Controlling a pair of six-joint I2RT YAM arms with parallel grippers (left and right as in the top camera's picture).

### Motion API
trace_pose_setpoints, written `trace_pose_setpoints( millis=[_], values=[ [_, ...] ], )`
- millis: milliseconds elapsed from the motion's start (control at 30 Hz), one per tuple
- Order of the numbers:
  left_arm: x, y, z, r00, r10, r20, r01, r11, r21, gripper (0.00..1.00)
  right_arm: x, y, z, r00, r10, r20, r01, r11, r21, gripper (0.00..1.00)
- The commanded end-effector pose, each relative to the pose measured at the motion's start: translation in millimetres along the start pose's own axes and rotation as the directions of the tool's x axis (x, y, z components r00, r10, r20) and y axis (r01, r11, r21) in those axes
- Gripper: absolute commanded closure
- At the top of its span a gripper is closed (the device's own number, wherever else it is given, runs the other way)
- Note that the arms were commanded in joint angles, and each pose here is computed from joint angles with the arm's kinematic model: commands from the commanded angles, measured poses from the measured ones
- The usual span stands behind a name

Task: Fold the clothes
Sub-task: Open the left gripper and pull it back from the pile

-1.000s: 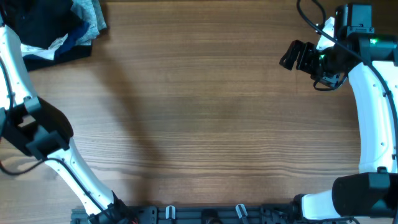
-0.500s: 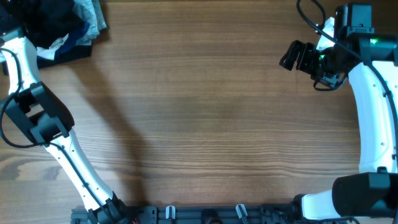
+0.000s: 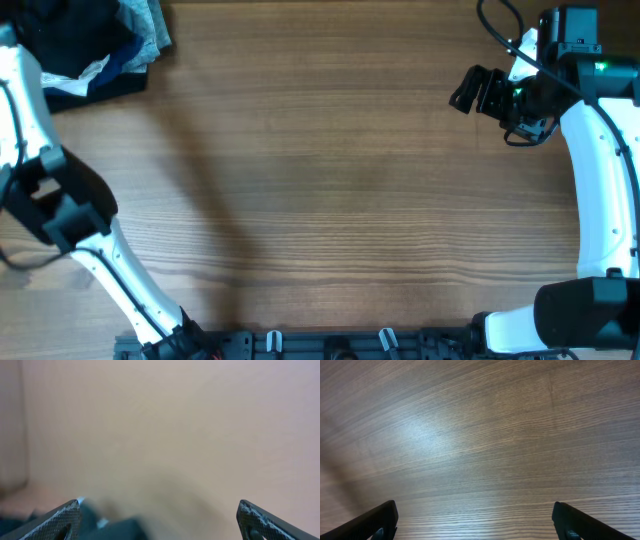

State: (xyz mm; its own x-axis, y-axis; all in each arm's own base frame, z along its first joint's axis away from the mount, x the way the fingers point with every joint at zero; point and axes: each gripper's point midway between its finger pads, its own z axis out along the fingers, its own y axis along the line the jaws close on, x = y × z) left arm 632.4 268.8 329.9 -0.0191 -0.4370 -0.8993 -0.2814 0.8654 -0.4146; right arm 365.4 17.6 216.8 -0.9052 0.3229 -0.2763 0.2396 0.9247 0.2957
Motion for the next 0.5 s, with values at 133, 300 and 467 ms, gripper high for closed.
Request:
trace_pose_setpoints(
  millis=[133, 300, 467],
  values=[
    [-69.7, -103.5, -100.3, 0.998, 0.031, -0.052, -0.016, 0.965, 0.26, 0.0, -2.6, 0.8, 1.2, 1.0, -0.017, 0.005, 0.017, 1.0, 0.003, 0.0],
    [-48.4, -111.1, -155.8, 0.965, -0.019, -0.261, 0.076, 0.975, 0.208, 0.0, -9.9, 10.5, -17.2, 0.996, -0.04, 0.079, 0.043, 0.998, -0.035, 0.0],
    [-15.4, -113.0, -229.6, 0.883, -0.028, -0.468, 0.092, 0.989, 0.116, 0.0, -21.6, 25.7, -67.7, 0.961, -0.084, 0.264, 0.107, 0.992, -0.073, 0.0]
  ],
)
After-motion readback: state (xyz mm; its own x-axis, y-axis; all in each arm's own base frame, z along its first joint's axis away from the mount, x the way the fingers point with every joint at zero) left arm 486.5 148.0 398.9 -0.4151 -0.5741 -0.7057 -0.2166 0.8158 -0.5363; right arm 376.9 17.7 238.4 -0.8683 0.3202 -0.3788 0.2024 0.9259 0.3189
